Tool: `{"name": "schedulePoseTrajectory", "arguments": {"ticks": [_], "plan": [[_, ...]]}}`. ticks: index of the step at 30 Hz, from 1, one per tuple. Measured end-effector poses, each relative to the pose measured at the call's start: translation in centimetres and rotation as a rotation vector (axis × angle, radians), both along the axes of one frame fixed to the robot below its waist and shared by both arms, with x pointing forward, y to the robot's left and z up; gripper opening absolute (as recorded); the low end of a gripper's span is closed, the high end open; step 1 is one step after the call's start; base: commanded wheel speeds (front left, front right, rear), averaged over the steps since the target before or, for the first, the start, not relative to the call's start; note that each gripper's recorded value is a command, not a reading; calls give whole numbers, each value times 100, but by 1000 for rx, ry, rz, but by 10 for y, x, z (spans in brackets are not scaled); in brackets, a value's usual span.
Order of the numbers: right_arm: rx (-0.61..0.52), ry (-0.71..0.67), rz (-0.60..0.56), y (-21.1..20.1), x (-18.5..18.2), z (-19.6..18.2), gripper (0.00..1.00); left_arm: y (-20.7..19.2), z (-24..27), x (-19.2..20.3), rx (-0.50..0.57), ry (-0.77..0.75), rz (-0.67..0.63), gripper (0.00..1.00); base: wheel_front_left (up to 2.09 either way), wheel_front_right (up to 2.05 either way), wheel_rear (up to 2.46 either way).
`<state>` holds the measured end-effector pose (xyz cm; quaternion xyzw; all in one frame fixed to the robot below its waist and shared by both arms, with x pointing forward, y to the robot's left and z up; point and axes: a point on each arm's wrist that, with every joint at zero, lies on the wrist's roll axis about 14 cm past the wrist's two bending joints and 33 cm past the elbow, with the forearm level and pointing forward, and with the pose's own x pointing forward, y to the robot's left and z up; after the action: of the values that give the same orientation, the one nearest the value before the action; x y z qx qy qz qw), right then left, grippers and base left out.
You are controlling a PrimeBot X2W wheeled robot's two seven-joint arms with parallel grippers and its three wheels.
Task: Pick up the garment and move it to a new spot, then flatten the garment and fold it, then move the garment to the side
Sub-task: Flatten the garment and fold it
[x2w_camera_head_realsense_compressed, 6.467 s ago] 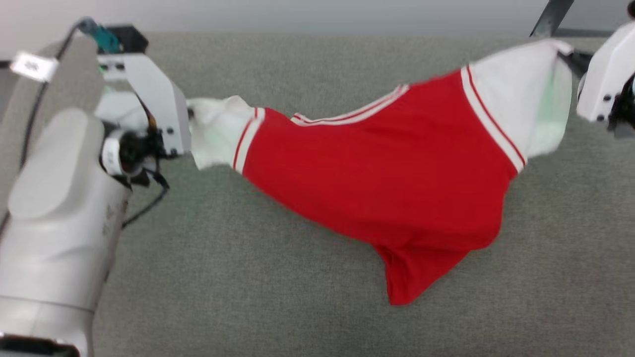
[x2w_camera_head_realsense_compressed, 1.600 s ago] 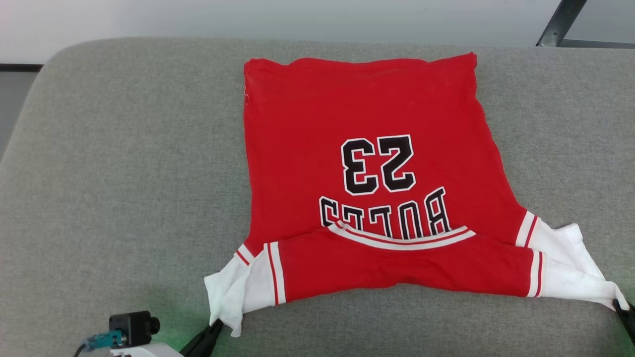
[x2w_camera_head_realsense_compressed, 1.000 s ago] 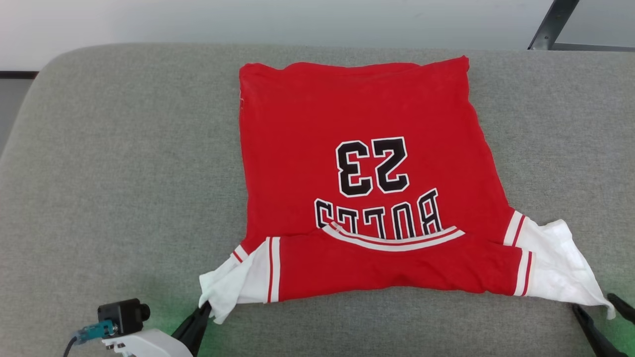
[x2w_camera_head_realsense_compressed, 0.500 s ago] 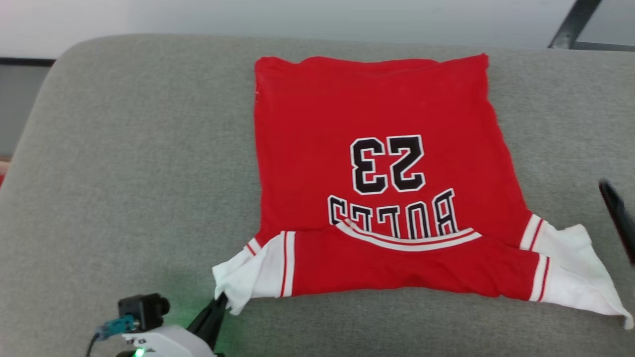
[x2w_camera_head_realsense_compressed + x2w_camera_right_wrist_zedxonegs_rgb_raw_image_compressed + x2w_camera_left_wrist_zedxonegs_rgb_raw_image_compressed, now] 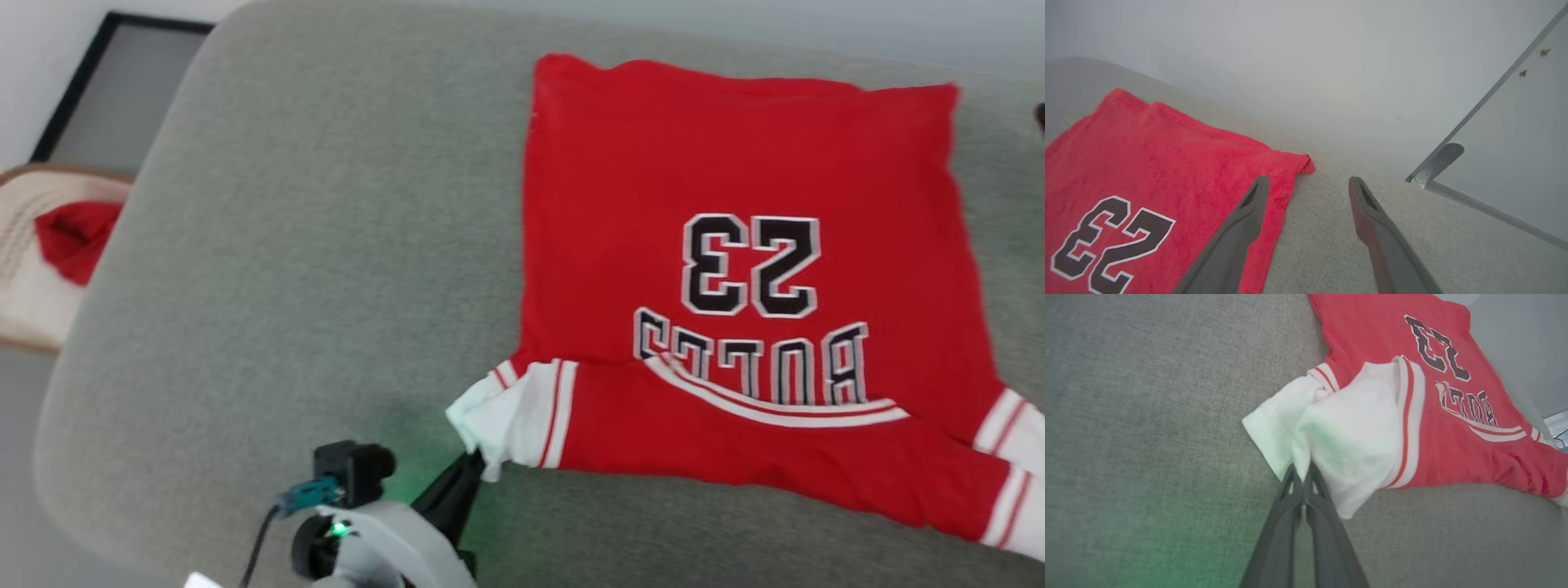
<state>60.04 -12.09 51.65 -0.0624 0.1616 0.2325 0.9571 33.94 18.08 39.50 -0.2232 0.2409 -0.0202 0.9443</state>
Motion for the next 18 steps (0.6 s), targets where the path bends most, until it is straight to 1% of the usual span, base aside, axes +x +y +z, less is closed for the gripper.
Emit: {"name": "schedulePoseTrajectory", "arguments": {"ticks": [2,7,10,13,15,18], "plan": [[-32,94,-13,4,13,-16,100,-2,0,1,-4,-5,3,0,0,0,0],[-35,310,-38,24,37,-47,100,-3,-4,0,-11,-5,13,0,0,0,0],[-51,429,-43,36,44,-67,100,-4,-6,-1,-15,-3,16,0,0,0,0],[-98,516,-59,41,51,-85,100,-4,-10,-3,-22,6,23,0,0,0,0],[-101,566,-62,49,54,-96,100,-2,-12,-5,-24,12,33,0,0,0,0],[-153,633,-55,61,53,-117,100,1,-16,-8,-26,21,53,0,0,0,0]]}}
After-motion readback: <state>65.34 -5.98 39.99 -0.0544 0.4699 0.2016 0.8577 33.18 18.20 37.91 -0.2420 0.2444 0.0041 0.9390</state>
